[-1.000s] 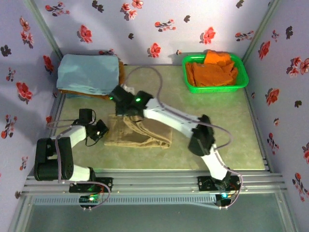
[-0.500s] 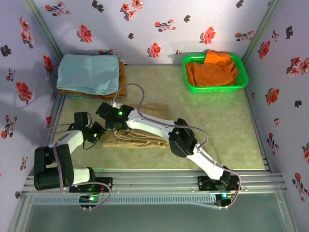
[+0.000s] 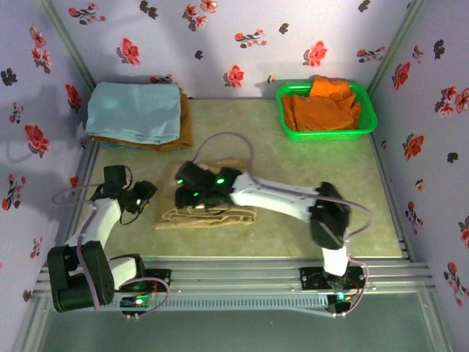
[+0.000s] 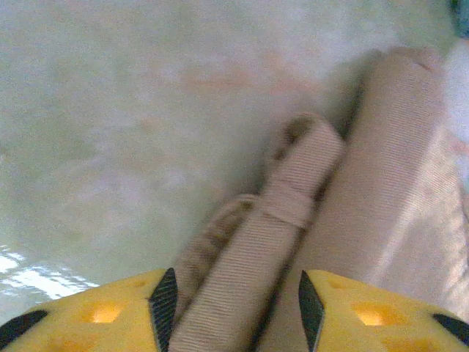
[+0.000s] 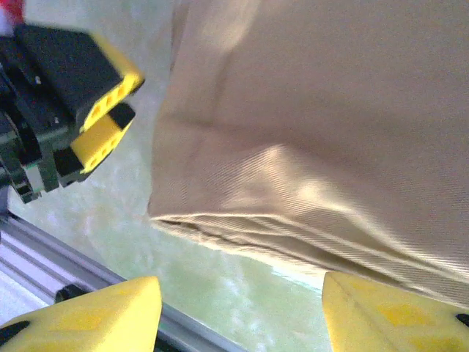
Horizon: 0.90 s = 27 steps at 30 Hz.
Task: Fold and stack the trousers
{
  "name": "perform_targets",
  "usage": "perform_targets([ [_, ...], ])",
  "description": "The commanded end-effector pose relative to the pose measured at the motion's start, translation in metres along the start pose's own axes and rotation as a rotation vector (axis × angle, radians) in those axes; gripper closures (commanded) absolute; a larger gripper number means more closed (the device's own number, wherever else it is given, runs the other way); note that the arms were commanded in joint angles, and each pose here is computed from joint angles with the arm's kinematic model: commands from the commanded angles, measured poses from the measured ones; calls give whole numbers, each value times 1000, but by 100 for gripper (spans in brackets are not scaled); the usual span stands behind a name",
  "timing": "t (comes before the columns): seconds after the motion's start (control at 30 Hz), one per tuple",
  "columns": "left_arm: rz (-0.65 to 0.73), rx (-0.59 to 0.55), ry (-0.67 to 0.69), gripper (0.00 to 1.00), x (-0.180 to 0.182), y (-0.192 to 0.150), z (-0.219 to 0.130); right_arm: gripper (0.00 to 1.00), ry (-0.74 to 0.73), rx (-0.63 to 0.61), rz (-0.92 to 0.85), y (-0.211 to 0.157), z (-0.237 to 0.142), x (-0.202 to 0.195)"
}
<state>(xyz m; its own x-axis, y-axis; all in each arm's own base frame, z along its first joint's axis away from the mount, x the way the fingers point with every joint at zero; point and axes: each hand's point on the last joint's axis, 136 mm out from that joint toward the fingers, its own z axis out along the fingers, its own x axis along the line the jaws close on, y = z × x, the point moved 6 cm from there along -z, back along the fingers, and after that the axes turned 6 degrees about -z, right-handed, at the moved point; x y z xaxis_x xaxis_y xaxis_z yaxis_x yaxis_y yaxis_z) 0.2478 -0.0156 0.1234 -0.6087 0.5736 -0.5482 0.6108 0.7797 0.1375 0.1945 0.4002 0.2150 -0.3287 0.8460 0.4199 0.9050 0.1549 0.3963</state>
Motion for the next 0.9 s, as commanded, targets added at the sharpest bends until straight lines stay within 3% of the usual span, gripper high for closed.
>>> perform_targets([
  [0.0,138,8,46,47,-22,-8,-9,39,-127,-89,46,30,-25,-80],
  [0.2,222,69,146,47,-20,-20,10,34,-204,-24,156,22,-27,-175],
  [0.4,276,109,202,46,-2,-39,1,31,-173,44,191,-13,-14,-194],
  [0.6,258,176,104,51,-1,-57,3,32,-112,99,273,-43,18,-207],
  [0.77,256,203,31,66,-13,-65,2,36,-94,94,298,-50,30,-212],
  [0.87,263,194,5,87,-22,-65,-6,38,-99,85,301,-49,31,-214],
])
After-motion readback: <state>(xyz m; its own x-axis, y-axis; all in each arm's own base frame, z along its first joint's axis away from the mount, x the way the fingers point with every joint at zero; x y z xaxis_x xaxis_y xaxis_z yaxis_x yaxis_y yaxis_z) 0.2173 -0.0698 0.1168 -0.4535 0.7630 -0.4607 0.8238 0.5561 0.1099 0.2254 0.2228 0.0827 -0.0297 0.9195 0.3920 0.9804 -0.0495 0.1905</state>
